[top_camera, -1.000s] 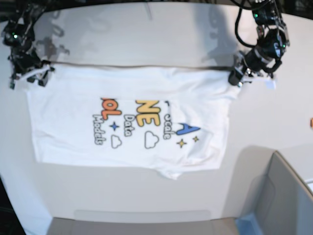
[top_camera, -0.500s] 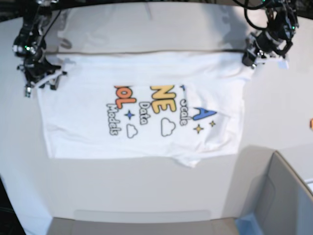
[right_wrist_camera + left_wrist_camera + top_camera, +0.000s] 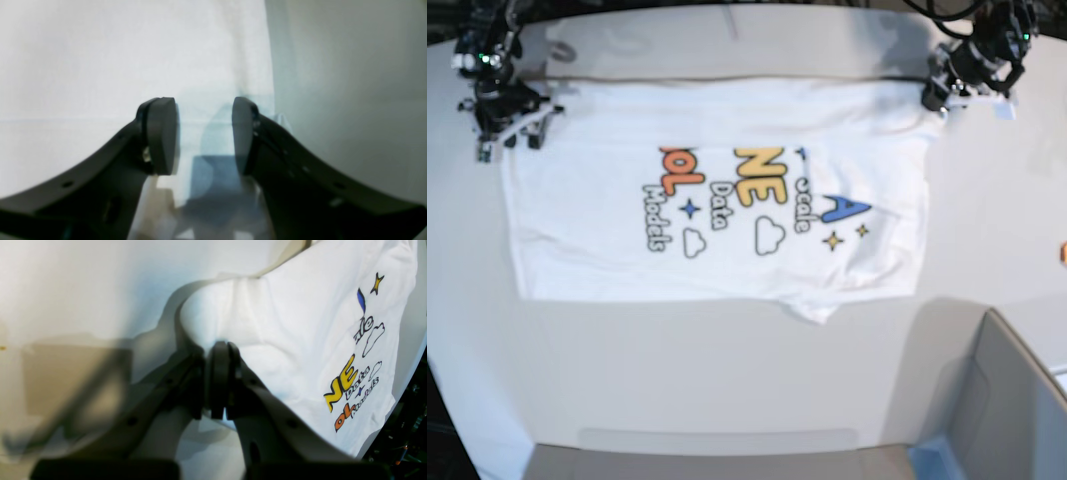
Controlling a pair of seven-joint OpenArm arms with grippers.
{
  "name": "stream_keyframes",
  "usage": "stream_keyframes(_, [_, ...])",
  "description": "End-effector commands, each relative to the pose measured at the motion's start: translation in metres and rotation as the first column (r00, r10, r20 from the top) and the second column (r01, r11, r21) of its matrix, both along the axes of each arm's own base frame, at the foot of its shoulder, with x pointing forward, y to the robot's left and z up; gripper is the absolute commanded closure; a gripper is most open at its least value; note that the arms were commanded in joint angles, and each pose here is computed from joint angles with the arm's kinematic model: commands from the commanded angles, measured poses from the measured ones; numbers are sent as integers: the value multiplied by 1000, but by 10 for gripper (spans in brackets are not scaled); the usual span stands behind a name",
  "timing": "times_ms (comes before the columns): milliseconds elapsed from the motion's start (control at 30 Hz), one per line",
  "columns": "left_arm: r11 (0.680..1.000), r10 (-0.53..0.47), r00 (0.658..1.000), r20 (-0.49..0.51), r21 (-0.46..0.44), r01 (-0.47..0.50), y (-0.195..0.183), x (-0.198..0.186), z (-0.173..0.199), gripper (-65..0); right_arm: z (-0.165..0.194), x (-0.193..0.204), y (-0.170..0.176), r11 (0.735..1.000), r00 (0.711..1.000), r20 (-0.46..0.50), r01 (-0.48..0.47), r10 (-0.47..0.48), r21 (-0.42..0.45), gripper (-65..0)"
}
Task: Layout the t-shirt on the table in an organized manner, then fold the t-shirt properly
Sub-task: 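Drag the collar edge with both grippers to straighten the shirt, then release the shoulder and move the left gripper to the hem corner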
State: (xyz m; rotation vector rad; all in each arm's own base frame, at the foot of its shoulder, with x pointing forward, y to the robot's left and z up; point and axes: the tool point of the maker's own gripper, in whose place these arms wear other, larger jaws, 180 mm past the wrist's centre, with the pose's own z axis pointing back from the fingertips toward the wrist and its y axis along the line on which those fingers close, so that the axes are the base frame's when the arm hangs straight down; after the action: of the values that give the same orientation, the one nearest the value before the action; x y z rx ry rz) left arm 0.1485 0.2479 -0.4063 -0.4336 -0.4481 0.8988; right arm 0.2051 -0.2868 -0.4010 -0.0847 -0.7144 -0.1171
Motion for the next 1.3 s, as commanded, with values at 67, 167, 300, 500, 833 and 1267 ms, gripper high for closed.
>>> stream_keyframes(67, [1000, -5, 1000, 23, 21, 5, 4, 4, 9, -14, 5, -11, 4, 1000, 998, -59, -9, 9, 1, -280])
stream_keyframes(167, [999, -21, 998, 53, 33, 19, 1, 10, 19, -16, 29, 4, 14, 999, 999, 19, -37, 36, 4, -280])
stream_keyframes(300, [999, -39, 997, 60, 29, 38, -3, 12, 24, -17, 53, 28, 32, 996, 991, 114, -79, 74, 37, -280])
stream_keyframes(500, [997, -77, 997, 23, -18, 78, -13, 6, 22, -17, 25, 41, 57, 988, 988, 49, -148, 146, 43, -280])
stream_keyframes(833, [982, 175, 968, -181, -35, -184, 10, -20, 8, -119, -11, 32, 35, 994, 991, -65, -113, 114, 15, -280])
stream_keyframes(1267, [928, 371, 911, -183, 45, -369, 61, -24, 35, -124, -12, 30, 34, 993, 991, -71, -114, 114, 12, -280])
